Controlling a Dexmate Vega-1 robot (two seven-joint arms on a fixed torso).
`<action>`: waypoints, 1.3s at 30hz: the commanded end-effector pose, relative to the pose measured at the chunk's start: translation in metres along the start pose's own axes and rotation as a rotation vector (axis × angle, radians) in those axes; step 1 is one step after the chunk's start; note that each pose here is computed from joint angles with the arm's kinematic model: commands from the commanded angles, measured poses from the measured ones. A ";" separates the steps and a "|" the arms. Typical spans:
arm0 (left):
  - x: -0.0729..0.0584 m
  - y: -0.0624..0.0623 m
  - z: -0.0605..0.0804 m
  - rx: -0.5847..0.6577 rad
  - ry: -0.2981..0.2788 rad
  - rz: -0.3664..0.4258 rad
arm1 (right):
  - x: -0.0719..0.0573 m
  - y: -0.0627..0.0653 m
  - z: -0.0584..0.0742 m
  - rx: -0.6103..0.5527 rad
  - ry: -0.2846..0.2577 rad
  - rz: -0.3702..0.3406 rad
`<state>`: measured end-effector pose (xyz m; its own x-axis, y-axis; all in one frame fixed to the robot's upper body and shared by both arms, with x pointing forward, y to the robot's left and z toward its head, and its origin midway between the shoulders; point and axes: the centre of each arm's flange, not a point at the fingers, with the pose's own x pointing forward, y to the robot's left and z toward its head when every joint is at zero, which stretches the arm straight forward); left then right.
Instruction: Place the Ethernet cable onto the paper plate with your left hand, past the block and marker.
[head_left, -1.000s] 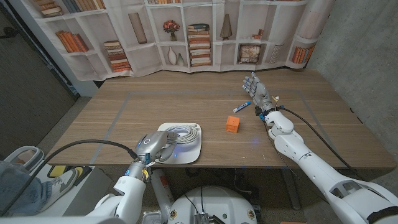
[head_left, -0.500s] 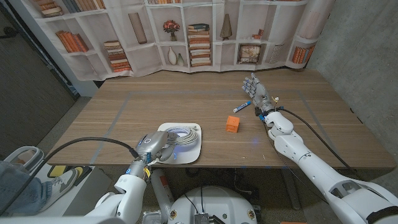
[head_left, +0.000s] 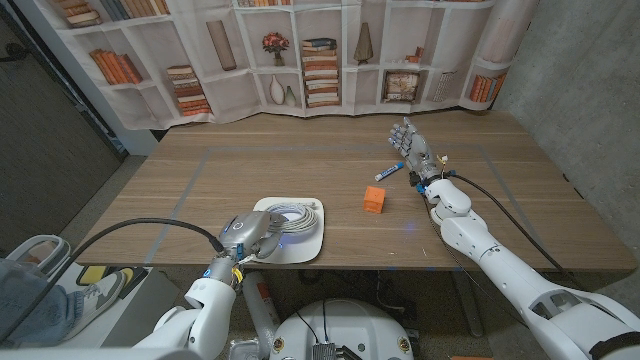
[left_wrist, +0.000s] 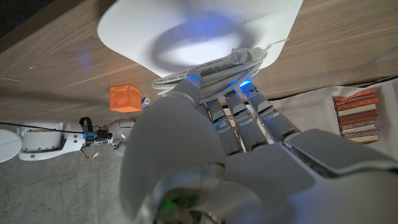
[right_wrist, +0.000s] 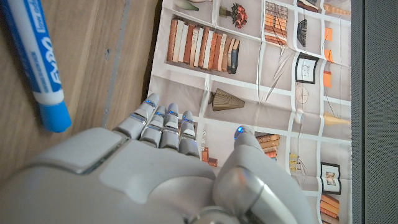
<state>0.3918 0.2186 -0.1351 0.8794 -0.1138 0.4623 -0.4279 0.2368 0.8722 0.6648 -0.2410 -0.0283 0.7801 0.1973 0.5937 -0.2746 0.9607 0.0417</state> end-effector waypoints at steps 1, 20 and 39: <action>0.008 -0.010 -0.003 -0.013 -0.001 -0.041 | -0.001 0.000 0.001 -0.005 -0.002 -0.006; 0.013 -0.017 -0.001 -0.026 0.003 -0.078 | 0.000 -0.002 -0.001 -0.001 0.005 -0.004; 0.019 -0.025 -0.002 -0.048 -0.003 -0.130 | -0.001 -0.005 -0.005 0.001 0.017 -0.012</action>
<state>0.4141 0.2136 -0.1447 0.9157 -0.1366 0.3779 -0.3363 0.2541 0.9068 0.6673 -0.2438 -0.0308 0.7878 0.1917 0.5854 -0.2682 0.9623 0.0458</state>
